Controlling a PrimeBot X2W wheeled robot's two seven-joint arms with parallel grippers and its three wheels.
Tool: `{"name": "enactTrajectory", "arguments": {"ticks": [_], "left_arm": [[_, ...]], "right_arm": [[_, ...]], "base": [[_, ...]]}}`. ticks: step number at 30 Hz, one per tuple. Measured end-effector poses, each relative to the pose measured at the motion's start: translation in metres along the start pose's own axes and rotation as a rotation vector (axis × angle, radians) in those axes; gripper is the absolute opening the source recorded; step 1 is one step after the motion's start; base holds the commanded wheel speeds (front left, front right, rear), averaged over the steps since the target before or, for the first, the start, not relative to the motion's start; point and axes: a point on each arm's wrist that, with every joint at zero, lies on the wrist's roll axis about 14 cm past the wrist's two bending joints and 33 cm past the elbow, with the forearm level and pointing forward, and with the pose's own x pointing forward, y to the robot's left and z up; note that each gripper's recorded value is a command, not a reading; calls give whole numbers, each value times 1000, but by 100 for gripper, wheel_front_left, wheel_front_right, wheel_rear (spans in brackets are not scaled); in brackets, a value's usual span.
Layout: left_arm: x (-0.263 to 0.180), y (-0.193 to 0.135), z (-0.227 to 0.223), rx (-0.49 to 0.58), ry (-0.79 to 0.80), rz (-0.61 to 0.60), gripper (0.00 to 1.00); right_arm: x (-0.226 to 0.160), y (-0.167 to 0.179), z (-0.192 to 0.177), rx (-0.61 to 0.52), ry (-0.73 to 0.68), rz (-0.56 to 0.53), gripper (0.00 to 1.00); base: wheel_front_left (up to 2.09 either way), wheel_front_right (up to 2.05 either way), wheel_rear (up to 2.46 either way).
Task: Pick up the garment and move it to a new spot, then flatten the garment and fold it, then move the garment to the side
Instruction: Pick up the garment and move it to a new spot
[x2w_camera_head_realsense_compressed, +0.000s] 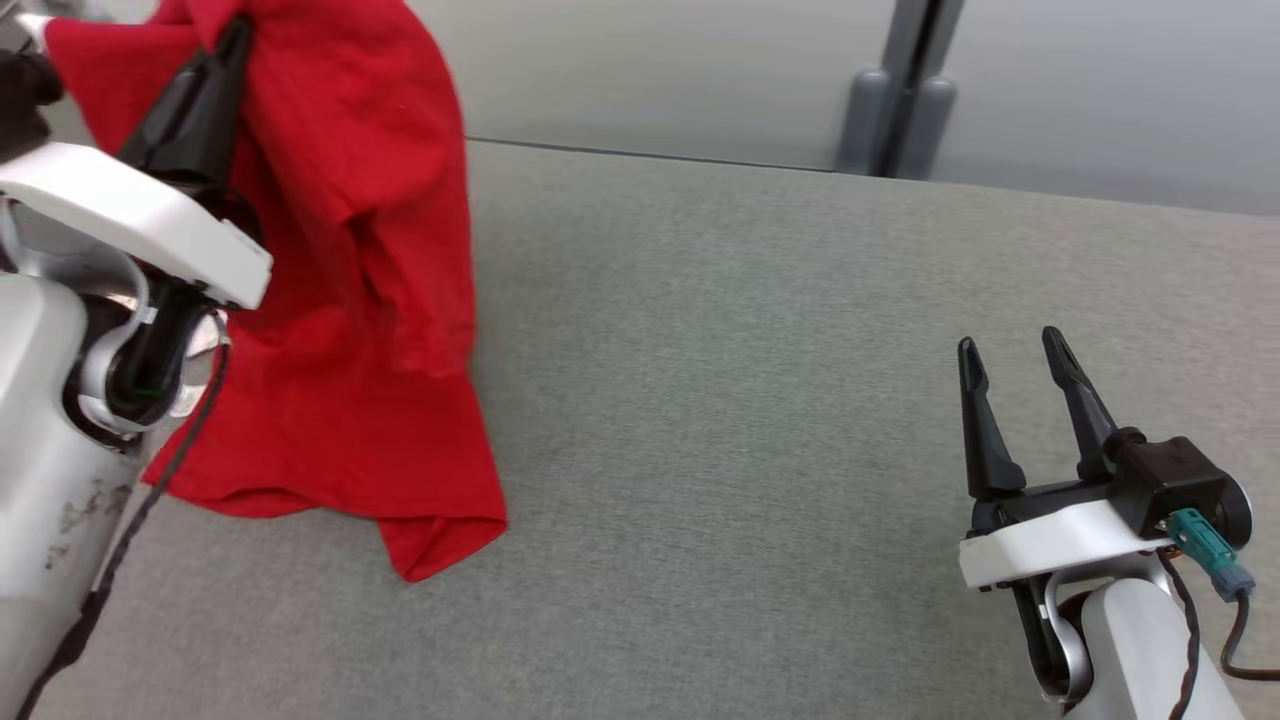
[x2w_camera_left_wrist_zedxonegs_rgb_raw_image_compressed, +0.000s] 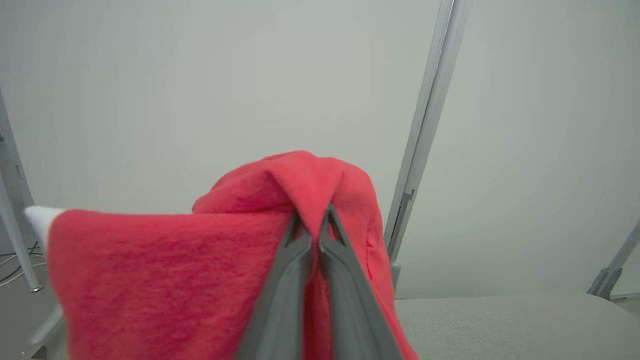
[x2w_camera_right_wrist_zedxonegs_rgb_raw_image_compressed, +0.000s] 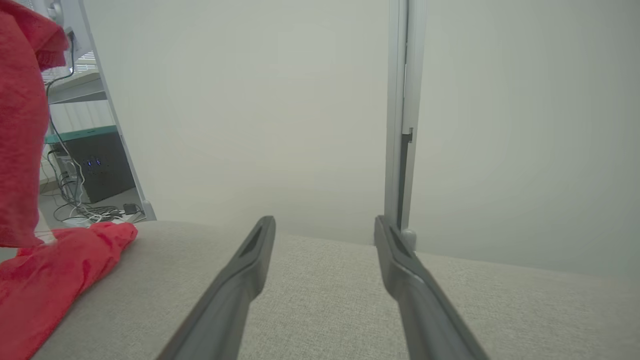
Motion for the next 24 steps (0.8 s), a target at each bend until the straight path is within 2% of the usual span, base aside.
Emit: {"name": "enactTrajectory", "arguments": {"ticks": [4,6,10,13,19,20,23,24], "left_arm": [[10,-48,1,0,6,-96,0],[14,-70,-4,37,17,-141,0],[23,-106,-29,102,69,-198,0],[29,-141,-60,114,133,-273,0],[41,-222,-120,-40,253,-413,0],[42,-251,-140,-110,294,-455,0],[37,-306,-160,-335,379,-539,1],[34,-320,-166,-352,392,-565,35]], "right_arm": [[-11,-19,14,-19,-32,-58,100],[-18,-32,21,-30,-46,-94,100],[-35,-59,34,-52,-75,-175,100],[-50,-79,43,-69,-93,-239,100],[-82,-118,57,-97,-118,-367,100],[-92,-129,58,-101,-119,-405,100],[-109,-143,58,-102,-110,-459,100],[-115,-147,57,-105,-106,-479,100]], "base": [[0,0,0],[0,0,0],[0,0,0],[0,0,0],[0,0,0],[0,0,0],[0,0,0],[0,0,0]]}}
